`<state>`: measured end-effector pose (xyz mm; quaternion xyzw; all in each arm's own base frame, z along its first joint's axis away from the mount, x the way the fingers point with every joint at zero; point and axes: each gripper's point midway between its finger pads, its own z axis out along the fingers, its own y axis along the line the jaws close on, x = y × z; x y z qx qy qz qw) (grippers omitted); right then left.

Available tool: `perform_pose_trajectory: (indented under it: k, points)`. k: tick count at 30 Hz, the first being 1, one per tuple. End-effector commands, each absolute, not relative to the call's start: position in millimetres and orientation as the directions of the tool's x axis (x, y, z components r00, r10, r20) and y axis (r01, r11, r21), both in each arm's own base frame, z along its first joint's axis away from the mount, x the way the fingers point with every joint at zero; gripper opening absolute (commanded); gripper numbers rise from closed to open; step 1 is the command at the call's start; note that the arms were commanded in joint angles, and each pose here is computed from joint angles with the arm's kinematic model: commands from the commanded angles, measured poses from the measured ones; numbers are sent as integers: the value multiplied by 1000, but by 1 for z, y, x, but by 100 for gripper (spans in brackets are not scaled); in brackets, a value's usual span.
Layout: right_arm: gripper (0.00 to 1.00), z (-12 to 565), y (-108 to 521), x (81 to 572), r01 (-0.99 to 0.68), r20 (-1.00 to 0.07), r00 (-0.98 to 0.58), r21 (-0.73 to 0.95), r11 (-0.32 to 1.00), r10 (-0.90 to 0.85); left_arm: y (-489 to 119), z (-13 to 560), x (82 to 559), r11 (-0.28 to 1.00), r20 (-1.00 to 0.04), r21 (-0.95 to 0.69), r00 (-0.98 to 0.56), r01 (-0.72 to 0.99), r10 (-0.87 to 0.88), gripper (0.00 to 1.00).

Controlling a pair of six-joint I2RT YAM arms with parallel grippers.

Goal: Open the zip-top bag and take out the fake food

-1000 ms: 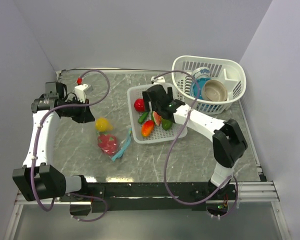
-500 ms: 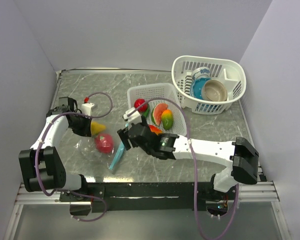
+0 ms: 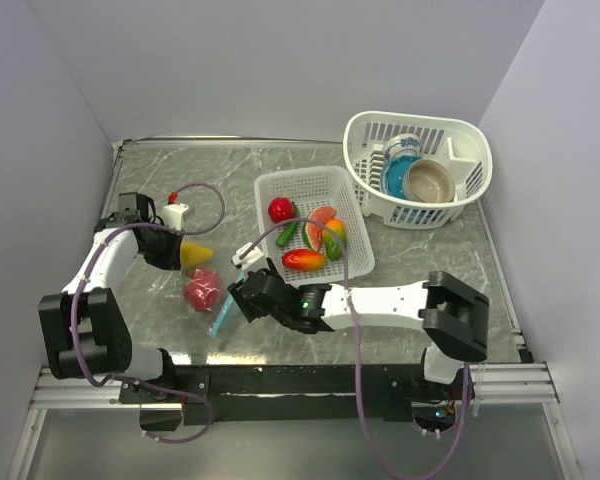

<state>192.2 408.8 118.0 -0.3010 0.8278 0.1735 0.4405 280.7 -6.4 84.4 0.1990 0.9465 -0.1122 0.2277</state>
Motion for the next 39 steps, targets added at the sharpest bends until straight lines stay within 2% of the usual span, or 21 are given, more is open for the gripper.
perform_pose_trajectory:
  k: [1, 14, 17, 19, 24, 33, 39]
  points:
    - [69, 118, 433, 196, -673, -859, -408, 55, 738, -309, -6, 92, 292, 889, -506, -99, -792, 446, 341, 1]
    - [71, 91, 478, 202, -718, -859, -389, 56, 694, -334, -10, 89, 289, 882, -497, -124, -798, 454, 341, 1]
    - [77, 89, 494, 198, -749, -861, -380, 71, 659, -339, -10, 88, 287, 882, -495, -120, -798, 455, 344, 1]
    - [86, 84, 504, 198, -760, -858, -380, 77, 645, -345, -10, 85, 284, 881, -485, -123, -802, 456, 348, 1]
    - [91, 94, 513, 188, -786, -872, -336, 52, 616, -355, -7, 82, 282, 883, -475, -110, -804, 457, 357, 1]
    - [93, 123, 516, 196, -742, -905, -230, -75, 666, -359, -9, 78, 280, 882, -466, -128, -812, 454, 351, 1]
    - [92, 113, 513, 206, -693, -883, -219, -159, 703, -415, -8, 78, 278, 882, -459, -126, -815, 455, 355, 1]
